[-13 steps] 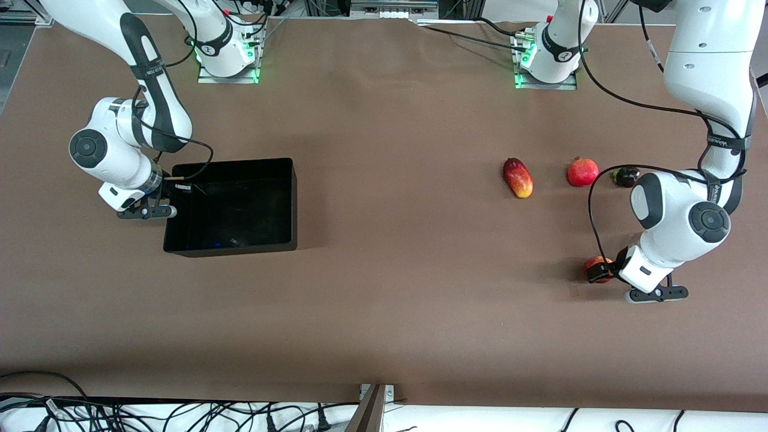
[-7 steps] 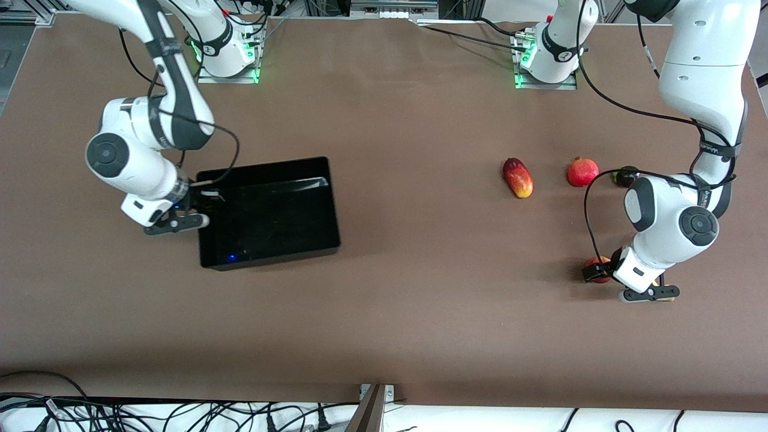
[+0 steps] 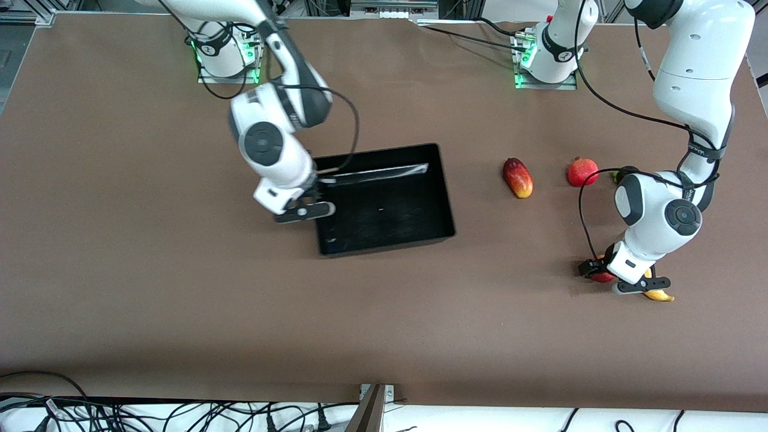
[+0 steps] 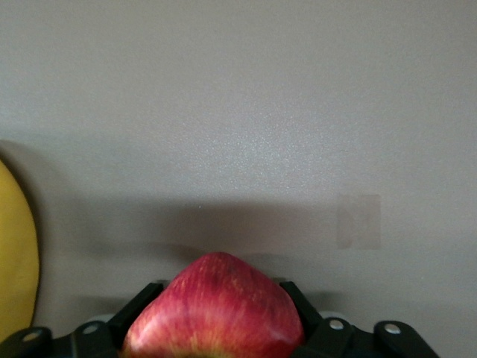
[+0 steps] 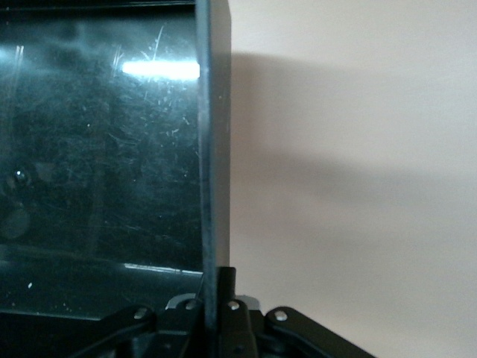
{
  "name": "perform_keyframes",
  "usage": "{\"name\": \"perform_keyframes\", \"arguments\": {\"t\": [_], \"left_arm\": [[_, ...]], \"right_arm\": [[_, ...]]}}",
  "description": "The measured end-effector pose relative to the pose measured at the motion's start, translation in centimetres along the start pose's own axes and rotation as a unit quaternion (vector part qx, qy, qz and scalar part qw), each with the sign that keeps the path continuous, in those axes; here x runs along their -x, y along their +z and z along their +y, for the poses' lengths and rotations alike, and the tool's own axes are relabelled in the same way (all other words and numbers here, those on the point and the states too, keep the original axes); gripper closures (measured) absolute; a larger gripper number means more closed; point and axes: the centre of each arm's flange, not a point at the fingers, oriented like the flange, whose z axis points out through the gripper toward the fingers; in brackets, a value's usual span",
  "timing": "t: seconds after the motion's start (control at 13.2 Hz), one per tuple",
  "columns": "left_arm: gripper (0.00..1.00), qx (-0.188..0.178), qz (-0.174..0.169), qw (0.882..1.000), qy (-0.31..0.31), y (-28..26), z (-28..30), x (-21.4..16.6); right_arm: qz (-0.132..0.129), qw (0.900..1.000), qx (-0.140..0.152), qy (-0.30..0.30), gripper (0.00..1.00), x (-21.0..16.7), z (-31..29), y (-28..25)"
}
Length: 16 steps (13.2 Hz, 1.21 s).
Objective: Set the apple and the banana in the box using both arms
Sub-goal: 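Drag the box toward the fruit while the left gripper carries the apple over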
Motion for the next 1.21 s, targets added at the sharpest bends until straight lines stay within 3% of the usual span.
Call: {"name": "perform_keyframes", "arguments": {"t": [0.23, 0.38, 0.53, 0.76, 0.83, 1.21], "left_arm": [[0.3, 0.0, 0.001, 1.0, -0.001, -0.3, 0.1, 0.0], [0.3, 0.002, -0.015, 1.0, -0.013, -2.4, 0.9, -0.3], [0.3, 0.001, -0.055, 0.998, -0.035, -8.1, 4.0, -0.3], [0.3, -0.011, -0.096, 0.992, -0.078, -16.7, 11.9, 2.0], [0.3, -0.015, -0.1, 0.99, -0.094, -17.9, 14.9, 3.2], [0.3, -0.031, -0.126, 0.985, -0.11, -14.9, 26.8, 9.3]], "right_arm": [[0.01, 1.0, 0.003, 0.022, 0.96, 0.5, -7.5, 3.3], [0.037, 0.999, -0.002, 0.038, 0.96, 0.7, -10.9, 5.8], [0.057, 0.997, -0.007, 0.051, 0.96, 0.7, -12.4, 8.0], [0.061, 0.996, -0.009, 0.066, 0.96, 0.6, -12.7, 9.3], [0.062, 0.996, -0.012, 0.068, 0.91, 0.5, -12.7, 9.1], [0.078, 0.994, -0.027, 0.072, 0.39, -0.4, -12.8, 5.7]]}}
